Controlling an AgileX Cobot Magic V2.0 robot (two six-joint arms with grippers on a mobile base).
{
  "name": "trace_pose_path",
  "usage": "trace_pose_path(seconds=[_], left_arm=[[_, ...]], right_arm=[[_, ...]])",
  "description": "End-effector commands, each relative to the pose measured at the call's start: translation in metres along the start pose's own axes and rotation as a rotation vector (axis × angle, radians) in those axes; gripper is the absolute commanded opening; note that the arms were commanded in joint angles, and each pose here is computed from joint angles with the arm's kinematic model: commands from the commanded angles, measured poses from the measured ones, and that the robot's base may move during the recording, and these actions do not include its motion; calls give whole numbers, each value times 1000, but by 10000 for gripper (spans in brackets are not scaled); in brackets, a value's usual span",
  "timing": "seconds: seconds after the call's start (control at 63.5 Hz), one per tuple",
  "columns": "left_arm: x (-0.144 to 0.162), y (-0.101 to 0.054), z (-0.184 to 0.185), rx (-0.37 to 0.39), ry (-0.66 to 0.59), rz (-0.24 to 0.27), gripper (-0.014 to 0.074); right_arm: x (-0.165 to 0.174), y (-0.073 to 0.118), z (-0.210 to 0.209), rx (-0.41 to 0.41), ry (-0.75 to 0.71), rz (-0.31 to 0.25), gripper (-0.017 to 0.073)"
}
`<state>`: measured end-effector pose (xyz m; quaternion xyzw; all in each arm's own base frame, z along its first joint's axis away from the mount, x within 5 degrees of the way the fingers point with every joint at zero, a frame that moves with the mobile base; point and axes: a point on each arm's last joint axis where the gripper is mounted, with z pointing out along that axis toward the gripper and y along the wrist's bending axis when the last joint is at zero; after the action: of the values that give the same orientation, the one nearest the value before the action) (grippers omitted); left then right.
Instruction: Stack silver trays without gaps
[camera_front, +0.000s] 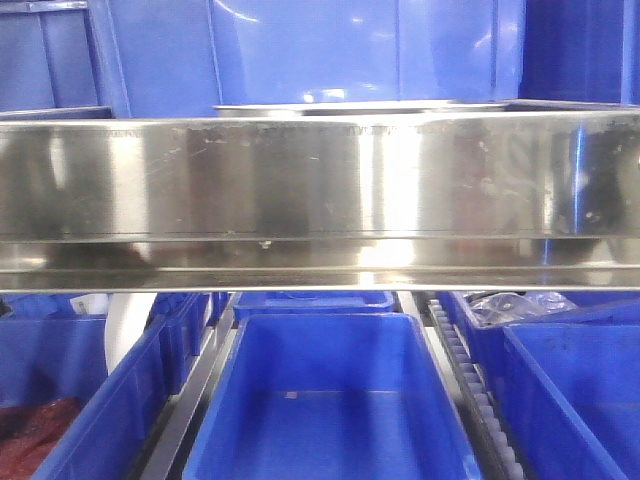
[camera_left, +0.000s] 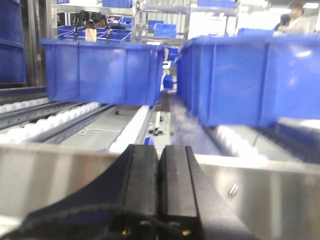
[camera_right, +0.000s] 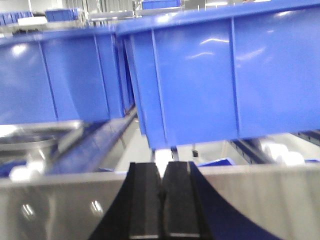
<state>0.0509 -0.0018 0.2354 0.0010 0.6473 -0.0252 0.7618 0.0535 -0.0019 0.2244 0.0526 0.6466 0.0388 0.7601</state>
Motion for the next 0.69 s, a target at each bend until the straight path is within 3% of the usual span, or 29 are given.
trace_pose_path(seconds=[0.0,0.095,0.158,0.221,0.347,0.41,0.504,0.678], left_arm=[[-45,-2,-7,15,-114,-13,-48],[-83,-6,-12,41,-46,2,-36],[-107,-8,-12,53,-11,7,15],[-129,-9,-9,60,11,7,125],[-160,-11,11,67,67,9,448],[-166,-12,26,71,138,10,524],[-175,-16,42,128,199,19,525],[-187,-47,82,420,311,82,525]], right_arm=[[-48,6,-6,-16,-158,8,69],[-80,13,-11,-40,-126,5,185],[-105,17,-12,-54,-114,4,330],[-125,21,-7,-62,-106,3,448],[-155,25,14,-68,-74,-11,592],[-164,27,28,-67,-39,-22,615],[-172,31,53,-78,56,-22,614],[-195,52,98,-206,242,1,614]])
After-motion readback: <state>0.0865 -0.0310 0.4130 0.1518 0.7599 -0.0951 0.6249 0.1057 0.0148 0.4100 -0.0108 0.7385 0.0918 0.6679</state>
